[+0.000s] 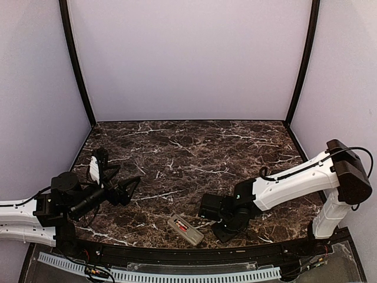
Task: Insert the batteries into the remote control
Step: Move the right arm with the battery cover to the center of the board.
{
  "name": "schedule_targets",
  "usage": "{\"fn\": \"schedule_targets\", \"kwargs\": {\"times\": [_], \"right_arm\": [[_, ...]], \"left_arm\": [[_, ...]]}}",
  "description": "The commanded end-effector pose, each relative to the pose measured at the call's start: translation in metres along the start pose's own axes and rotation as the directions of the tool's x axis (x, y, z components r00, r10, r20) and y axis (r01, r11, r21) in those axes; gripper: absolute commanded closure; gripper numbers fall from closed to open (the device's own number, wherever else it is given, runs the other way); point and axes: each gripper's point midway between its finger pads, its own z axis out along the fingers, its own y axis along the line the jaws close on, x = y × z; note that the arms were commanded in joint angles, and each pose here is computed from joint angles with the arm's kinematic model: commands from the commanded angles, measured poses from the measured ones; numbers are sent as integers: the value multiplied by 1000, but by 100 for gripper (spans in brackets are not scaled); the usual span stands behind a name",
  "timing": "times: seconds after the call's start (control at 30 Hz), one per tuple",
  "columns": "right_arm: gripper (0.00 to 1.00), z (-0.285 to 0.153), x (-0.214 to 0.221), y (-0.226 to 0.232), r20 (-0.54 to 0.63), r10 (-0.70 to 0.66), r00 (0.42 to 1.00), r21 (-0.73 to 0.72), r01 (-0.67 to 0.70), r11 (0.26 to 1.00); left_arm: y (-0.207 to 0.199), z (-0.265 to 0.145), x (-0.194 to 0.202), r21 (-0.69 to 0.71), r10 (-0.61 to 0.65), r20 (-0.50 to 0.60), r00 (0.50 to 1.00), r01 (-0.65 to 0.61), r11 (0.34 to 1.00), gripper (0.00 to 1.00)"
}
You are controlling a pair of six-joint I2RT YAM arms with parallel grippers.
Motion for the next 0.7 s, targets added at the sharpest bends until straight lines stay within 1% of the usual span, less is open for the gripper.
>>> {"fn": "schedule_targets", "kwargs": {"times": [0.0,0.07,0.17,0.33,0.57,0.67], "right_arm": [[75,15,-5,-10,-2,-22,1000,54,22,998],[78,16,-7,-10,0,-40,999,57,40,998],[85,15,-13,-6,15,-64,998,45,63,997],[92,15,-17,-6,23,-79,997,52,78,996],[98,9,-24,-1,53,-126,991,33,124,992],[97,5,-27,-1,66,-138,988,26,137,990]], "left_arm": [[-1,0,-1,9,9,8,1000,-9,1000,3],[-2,0,-1,11,8,7,1000,-8,1000,3],[-2,0,-1,13,9,8,1000,-9,1000,3],[-1,-1,-1,9,12,6,1000,-12,1000,3],[-1,0,0,4,17,3,1000,-17,1000,3],[0,0,1,1,19,2,1000,-19,1000,3]]}}
